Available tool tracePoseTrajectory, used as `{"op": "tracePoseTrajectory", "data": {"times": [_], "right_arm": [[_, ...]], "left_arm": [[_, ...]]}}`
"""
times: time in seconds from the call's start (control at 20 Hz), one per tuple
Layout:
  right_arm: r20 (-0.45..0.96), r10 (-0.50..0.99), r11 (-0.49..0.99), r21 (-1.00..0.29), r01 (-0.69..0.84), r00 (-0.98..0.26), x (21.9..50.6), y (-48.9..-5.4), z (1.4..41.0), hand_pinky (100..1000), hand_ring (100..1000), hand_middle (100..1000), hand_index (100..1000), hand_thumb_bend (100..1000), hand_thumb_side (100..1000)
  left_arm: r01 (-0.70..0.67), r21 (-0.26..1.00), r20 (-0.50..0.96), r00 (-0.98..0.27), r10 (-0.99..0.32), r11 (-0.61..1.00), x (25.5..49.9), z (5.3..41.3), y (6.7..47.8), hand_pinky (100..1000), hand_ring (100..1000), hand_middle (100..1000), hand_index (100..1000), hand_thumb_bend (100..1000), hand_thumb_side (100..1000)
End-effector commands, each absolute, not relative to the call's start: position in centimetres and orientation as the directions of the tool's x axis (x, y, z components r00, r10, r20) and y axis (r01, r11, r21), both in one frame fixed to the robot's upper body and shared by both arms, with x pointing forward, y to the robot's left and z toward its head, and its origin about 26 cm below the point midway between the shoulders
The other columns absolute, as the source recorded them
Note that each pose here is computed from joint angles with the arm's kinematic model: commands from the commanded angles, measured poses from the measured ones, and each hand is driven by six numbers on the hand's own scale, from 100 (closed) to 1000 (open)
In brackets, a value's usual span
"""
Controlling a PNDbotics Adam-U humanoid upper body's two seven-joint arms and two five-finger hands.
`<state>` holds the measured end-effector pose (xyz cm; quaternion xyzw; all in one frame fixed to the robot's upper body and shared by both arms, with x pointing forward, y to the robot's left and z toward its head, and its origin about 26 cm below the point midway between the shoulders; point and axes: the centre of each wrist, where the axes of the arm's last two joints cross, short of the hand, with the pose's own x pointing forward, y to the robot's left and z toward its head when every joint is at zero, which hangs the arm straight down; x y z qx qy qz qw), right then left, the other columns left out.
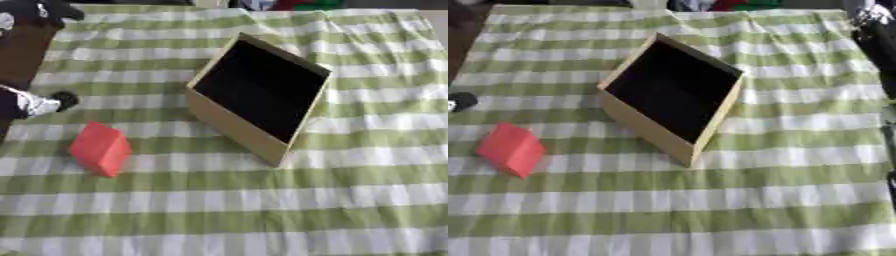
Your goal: Pick up objects on the table and place them in the box.
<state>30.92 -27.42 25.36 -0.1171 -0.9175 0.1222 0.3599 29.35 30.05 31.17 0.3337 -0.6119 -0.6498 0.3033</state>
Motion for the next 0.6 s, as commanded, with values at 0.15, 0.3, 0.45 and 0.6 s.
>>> {"op": "tracePoseTrajectory", "data": {"times": [0.15,0.3,0.45,0.6], "right_arm": [[0.603,0.321,0.934,-0.331,0.137,-0.73,30.5,-27.53,26.2,904,765,700,879,100,492],[0.604,0.319,0.933,-0.333,0.133,-0.731,30.51,-27.46,26.19,904,765,699,878,100,492],[0.604,0.319,0.933,-0.335,0.13,-0.73,30.51,-27.43,26.17,904,765,699,878,100,492],[0.604,0.318,0.933,-0.336,0.128,-0.731,30.52,-27.4,26.16,904,765,699,878,100,494]], "left_arm": [[0.087,0.971,-0.126,-0.605,-0.786,-0.223,28.81,32.58,29.97,852,850,867,967,777,100],[0.146,0.942,-0.153,-0.618,-0.771,-0.304,28.86,32.45,29.72,862,861,880,979,824,100],[0.185,0.915,-0.173,-0.623,-0.763,-0.358,28.91,32.29,29.53,877,877,895,993,831,100],[0.215,0.903,-0.165,-0.626,-0.762,-0.373,28.96,32.08,29.39,887,875,878,996,844,100]]}}
